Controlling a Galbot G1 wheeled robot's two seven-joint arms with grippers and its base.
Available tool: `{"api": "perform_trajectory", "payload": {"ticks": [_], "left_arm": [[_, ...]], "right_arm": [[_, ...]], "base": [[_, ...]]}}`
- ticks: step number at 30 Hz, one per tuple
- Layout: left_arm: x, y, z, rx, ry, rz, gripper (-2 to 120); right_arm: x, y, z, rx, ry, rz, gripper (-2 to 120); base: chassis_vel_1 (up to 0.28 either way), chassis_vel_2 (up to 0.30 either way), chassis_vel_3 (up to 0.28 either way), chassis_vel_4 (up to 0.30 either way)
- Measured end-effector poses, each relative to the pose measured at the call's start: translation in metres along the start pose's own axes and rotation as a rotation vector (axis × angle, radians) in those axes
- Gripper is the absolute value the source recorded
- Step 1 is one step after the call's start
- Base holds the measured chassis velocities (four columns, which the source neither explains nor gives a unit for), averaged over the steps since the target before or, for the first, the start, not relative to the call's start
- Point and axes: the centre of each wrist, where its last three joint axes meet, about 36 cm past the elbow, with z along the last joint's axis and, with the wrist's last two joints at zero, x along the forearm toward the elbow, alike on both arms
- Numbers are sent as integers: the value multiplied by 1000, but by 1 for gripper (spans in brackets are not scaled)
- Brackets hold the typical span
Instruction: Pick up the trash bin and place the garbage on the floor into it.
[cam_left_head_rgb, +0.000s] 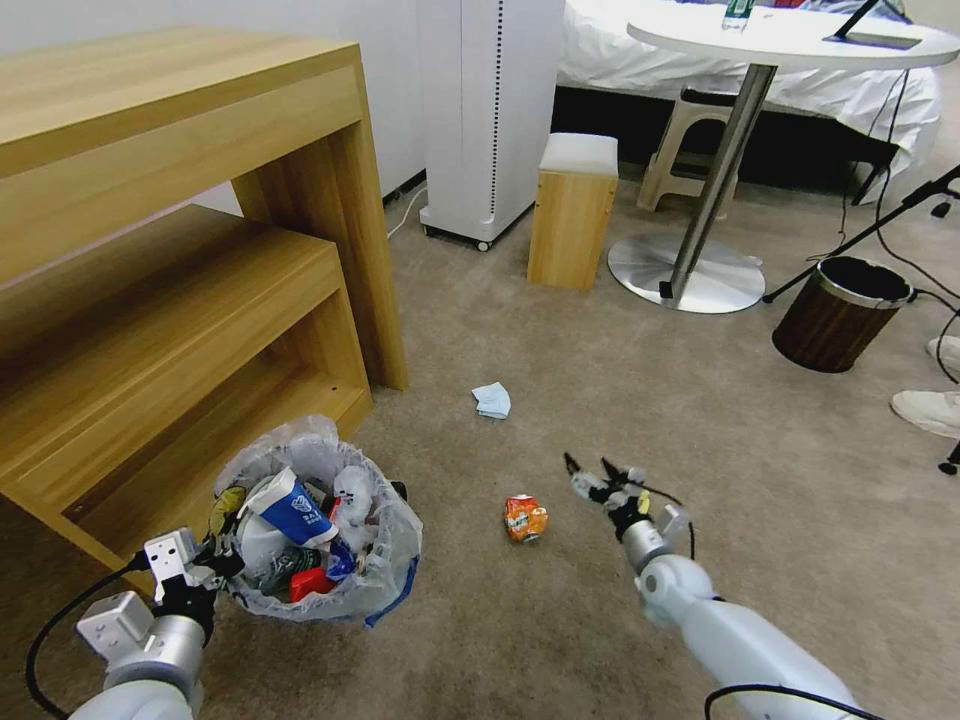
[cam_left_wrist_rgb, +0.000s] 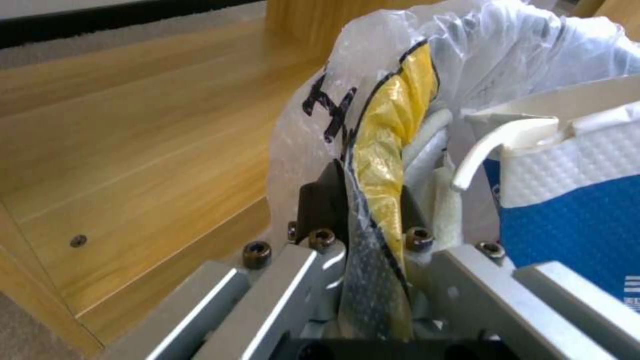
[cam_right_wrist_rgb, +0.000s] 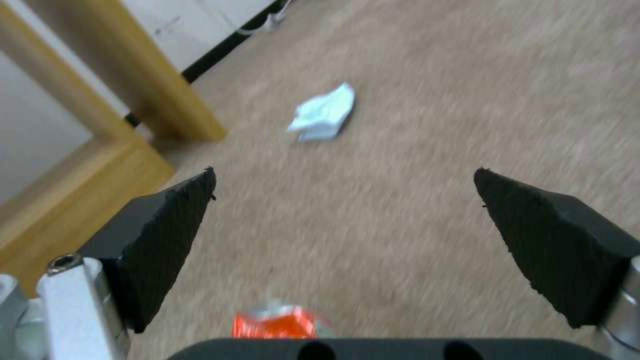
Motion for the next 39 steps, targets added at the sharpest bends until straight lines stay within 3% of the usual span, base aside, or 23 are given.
{"api": "perform_trajectory", "payload": {"ticks": [5,17,29,39], "left_arm": [[-3,1,1,5,1,-1,3],[-6,2,2,15,2,-4,3],[-7,1,6,21,3,-5,3],[-6,0,6,22,4,-2,3]], "right_arm": [[-4,15,35,-37,31,-44,99],[-3,40,71,-95,43,-69,97],[32,19,83,-97,45,-55,90],[22,18,93,-84,62,-42,93]], "base": [[0,0,0,0],[0,0,0,0],[0,0,0,0],[0,0,0,0]]}}
